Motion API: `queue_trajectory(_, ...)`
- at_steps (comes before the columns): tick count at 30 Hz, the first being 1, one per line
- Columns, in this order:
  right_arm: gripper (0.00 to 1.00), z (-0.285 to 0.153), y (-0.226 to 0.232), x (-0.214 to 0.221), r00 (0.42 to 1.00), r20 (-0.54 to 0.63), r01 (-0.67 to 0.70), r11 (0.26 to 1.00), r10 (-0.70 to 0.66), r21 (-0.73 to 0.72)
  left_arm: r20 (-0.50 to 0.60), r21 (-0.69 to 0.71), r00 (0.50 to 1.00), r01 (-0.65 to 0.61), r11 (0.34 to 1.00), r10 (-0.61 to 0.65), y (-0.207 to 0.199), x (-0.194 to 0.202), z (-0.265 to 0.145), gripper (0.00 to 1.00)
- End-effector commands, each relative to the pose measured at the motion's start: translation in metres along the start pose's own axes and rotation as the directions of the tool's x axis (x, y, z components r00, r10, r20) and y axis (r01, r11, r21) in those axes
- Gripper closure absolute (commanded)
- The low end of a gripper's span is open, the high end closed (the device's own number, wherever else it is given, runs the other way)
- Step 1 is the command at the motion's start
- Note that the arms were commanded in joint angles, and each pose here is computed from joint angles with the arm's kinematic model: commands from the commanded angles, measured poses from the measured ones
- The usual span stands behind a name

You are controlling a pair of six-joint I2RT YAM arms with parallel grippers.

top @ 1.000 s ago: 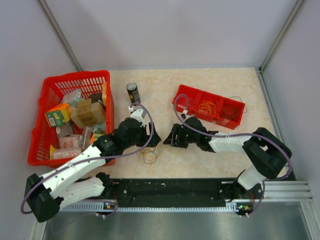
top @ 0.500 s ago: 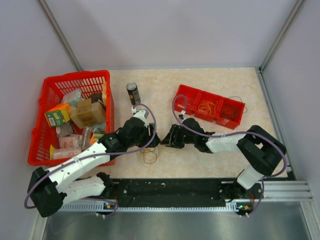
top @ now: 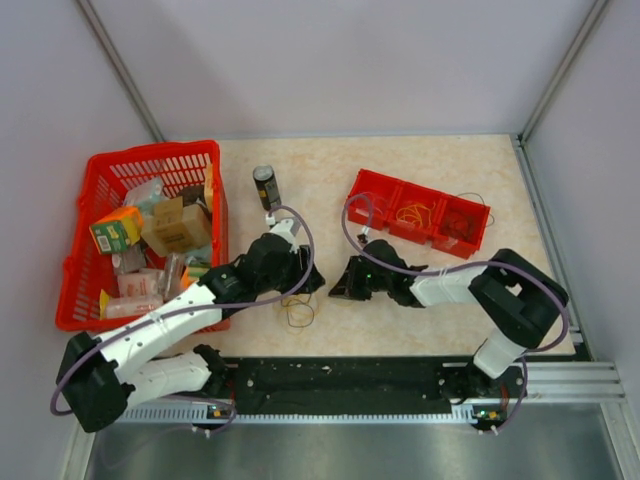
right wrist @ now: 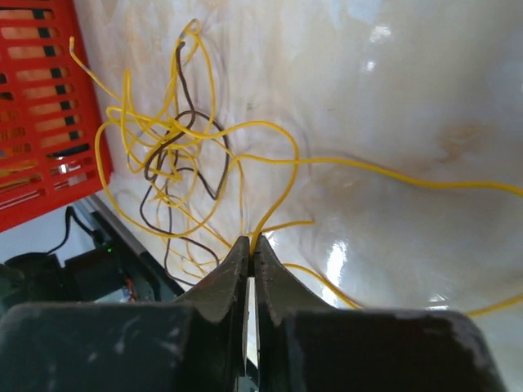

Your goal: Untangle the cables

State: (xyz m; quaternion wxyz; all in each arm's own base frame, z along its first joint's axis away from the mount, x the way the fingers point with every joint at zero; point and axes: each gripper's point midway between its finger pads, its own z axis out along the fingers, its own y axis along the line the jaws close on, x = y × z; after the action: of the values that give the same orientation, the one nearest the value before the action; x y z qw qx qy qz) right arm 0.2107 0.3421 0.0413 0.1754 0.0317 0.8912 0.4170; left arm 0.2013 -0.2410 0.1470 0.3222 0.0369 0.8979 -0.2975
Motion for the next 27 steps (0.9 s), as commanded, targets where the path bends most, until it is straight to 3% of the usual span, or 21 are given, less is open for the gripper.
queue_trajectory(1, 1.00, -0.028, 0.035, -0.029, 0.987, 0.118, 0.108, 0.994, -0.107, -0.006, -0.031, -0.011, 0.998, 0.058, 0.998, -0.058, -0.004, 0.003, 0.018, 0.55)
queue_trajectory(2, 1.00, -0.042, 0.043, -0.037, 0.978, 0.161, 0.134, 0.991, -0.132, -0.001, -0.025, -0.065, 0.996, 0.087, 0.994, -0.089, 0.003, 0.001, 0.023, 0.61)
queue_trajectory(9, 1.00, -0.151, 0.103, -0.068, 0.892, 0.370, 0.295, 0.954, -0.259, -0.043, -0.111, -0.266, 0.986, 0.094, 0.959, -0.128, 0.035, 0.013, 0.067, 0.72)
queue_trajectory(16, 1.00, -0.285, 0.172, -0.104, 0.697, 0.625, 0.469, 0.883, -0.351, -0.027, -0.175, -0.299, 0.969, 0.116, 0.947, -0.174, 0.064, 0.029, 0.087, 0.76)
queue_trajectory(20, 1.00, -0.323, 0.203, -0.117, 0.608, 0.686, 0.550, 0.835, -0.399, -0.001, -0.172, -0.274, 0.973, 0.102, 0.956, -0.153, 0.064, 0.027, 0.081, 0.75)
queue_trajectory(23, 1.00, -0.319, 0.219, -0.122, 0.608, 0.678, 0.571, 0.821, -0.413, -0.012, -0.106, -0.092, 0.989, 0.090, 0.992, -0.100, 0.035, 0.013, 0.060, 0.66)
queue_trajectory(27, 1.00, -0.299, 0.236, -0.113, 0.651, 0.633, 0.607, 0.788, -0.419, -0.103, 0.062, 0.186, 0.998, 0.006, 0.983, -0.017, -0.017, -0.020, 0.014, 0.34)
